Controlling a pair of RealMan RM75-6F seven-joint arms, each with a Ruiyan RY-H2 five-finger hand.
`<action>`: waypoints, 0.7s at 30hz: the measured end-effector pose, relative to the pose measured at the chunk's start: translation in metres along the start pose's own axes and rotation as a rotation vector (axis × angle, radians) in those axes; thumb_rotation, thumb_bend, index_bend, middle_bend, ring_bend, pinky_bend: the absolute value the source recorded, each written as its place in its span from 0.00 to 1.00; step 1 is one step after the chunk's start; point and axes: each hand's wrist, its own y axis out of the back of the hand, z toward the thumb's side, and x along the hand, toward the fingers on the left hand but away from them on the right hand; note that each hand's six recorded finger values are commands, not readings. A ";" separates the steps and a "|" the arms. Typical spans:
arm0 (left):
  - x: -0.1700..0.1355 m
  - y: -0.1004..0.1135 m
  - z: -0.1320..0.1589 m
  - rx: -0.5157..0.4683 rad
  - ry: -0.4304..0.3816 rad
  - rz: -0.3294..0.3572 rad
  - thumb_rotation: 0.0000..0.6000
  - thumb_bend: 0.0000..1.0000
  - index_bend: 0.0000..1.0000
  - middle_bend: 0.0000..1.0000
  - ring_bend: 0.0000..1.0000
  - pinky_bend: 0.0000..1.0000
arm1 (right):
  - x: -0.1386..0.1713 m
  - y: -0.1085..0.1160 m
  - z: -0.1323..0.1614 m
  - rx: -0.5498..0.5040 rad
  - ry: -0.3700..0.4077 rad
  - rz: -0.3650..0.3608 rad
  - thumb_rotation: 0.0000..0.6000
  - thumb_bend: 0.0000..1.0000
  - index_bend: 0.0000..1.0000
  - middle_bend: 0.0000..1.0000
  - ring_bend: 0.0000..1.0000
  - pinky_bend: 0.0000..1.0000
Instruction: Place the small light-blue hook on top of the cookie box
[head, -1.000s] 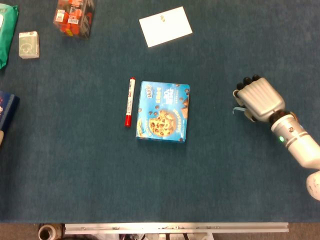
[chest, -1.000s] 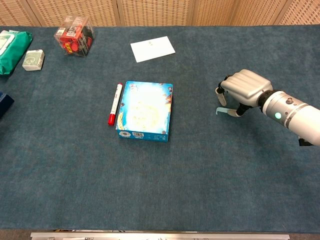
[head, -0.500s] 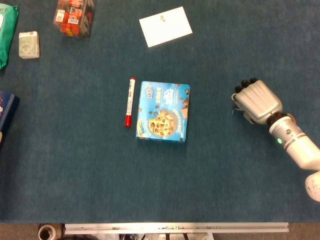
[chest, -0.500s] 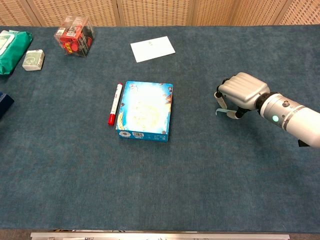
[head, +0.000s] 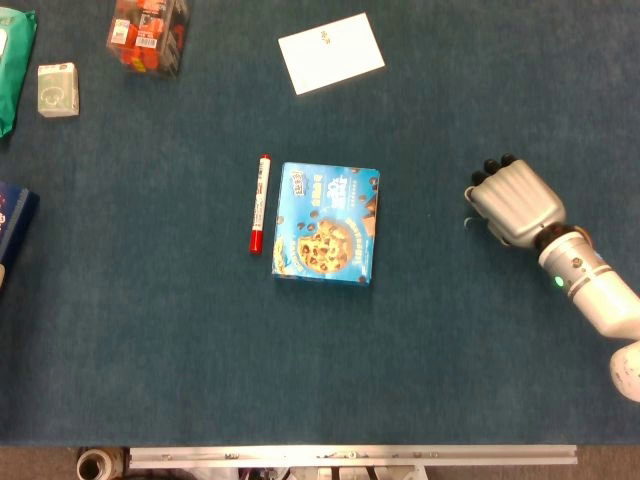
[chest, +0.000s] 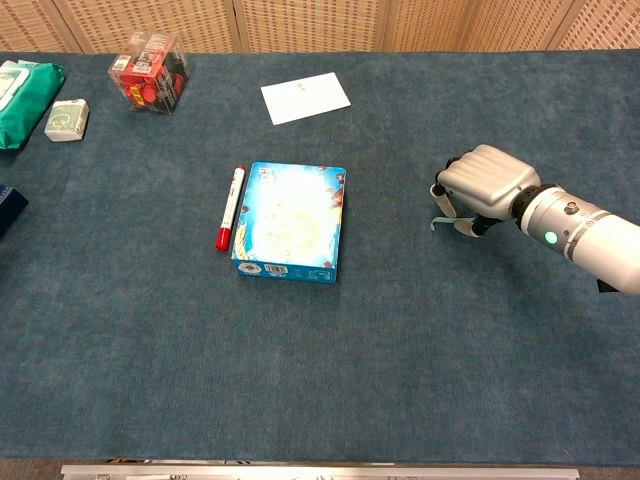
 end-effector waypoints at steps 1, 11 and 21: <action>0.000 0.000 0.000 -0.001 0.000 0.000 1.00 0.28 0.08 0.07 0.05 0.00 | 0.000 0.000 0.000 0.004 0.000 0.001 1.00 0.31 0.59 0.40 0.27 0.31; 0.000 0.000 0.000 -0.003 -0.004 0.002 1.00 0.28 0.08 0.07 0.05 0.00 | 0.000 -0.001 -0.004 0.020 -0.009 0.005 1.00 0.36 0.60 0.40 0.27 0.31; 0.001 0.002 0.002 0.009 -0.014 0.003 1.00 0.28 0.08 0.07 0.05 0.00 | 0.009 0.023 -0.015 -0.033 -0.012 -0.027 1.00 0.36 0.62 0.40 0.27 0.31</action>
